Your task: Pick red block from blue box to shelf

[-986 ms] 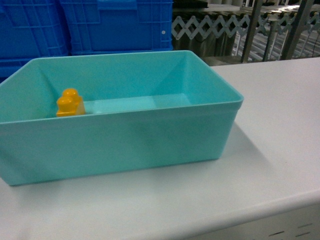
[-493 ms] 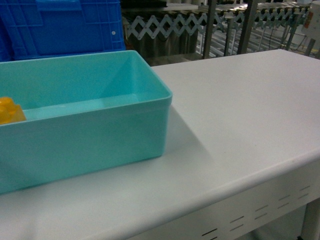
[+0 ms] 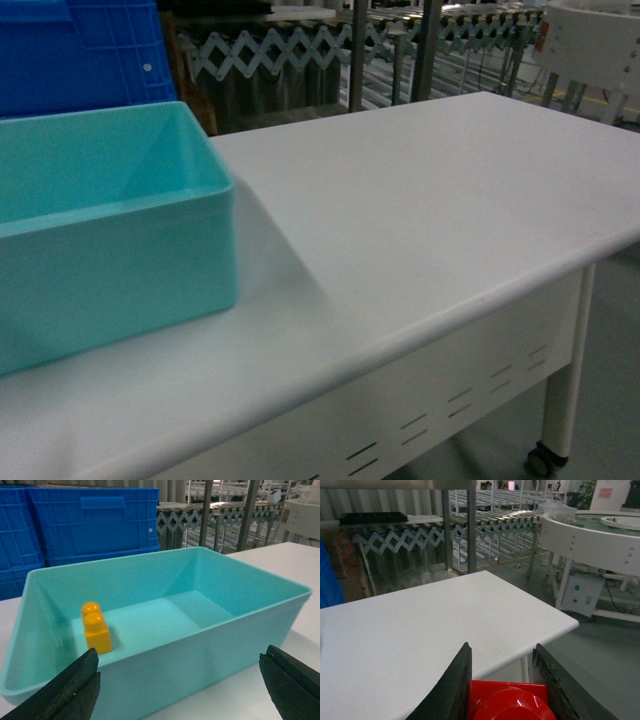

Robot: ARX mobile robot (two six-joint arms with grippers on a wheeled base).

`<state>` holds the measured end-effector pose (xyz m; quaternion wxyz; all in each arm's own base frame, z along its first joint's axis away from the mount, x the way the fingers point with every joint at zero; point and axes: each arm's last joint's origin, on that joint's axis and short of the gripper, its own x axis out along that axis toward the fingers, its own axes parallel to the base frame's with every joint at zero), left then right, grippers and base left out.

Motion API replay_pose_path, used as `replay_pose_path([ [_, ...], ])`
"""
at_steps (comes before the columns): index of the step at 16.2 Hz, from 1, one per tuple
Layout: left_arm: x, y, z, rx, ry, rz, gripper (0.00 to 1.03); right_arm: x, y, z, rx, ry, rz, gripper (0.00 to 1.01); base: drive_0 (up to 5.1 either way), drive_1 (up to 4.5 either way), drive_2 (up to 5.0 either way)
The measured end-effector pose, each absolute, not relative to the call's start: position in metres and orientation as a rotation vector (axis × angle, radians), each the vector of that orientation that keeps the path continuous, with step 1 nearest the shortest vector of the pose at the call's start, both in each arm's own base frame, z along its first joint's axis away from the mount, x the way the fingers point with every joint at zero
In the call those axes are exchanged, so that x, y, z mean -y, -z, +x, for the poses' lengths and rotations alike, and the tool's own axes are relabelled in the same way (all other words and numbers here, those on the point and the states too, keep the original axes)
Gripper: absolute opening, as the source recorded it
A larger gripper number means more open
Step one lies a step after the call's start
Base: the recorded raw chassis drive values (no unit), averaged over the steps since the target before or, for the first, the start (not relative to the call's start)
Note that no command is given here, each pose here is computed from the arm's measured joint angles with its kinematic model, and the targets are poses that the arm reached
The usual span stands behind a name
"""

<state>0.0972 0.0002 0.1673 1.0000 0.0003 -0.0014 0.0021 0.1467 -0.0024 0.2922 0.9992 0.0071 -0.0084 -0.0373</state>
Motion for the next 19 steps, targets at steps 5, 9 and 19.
replay_pose_path([
  [5,0.0000,-0.1675,0.0972,0.005,0.001,0.001,0.98,0.0022,-0.2925,0.1457,0.019,0.076,0.014,0.29,0.7,-4.61,-0.9],
  [9,-0.0001,-0.1675,0.0972,0.006,-0.001,0.001,0.98,0.0029,-0.2931,0.1451,0.024,0.081,0.014,0.29,-1.4,-1.38,-1.4],
  [19,-0.0001,-0.1675,0.0972,0.005,-0.001,0.001,0.98,0.0030,-0.2928,0.1457,0.022,0.082,0.011,0.29,-1.4,-1.39,-1.4],
])
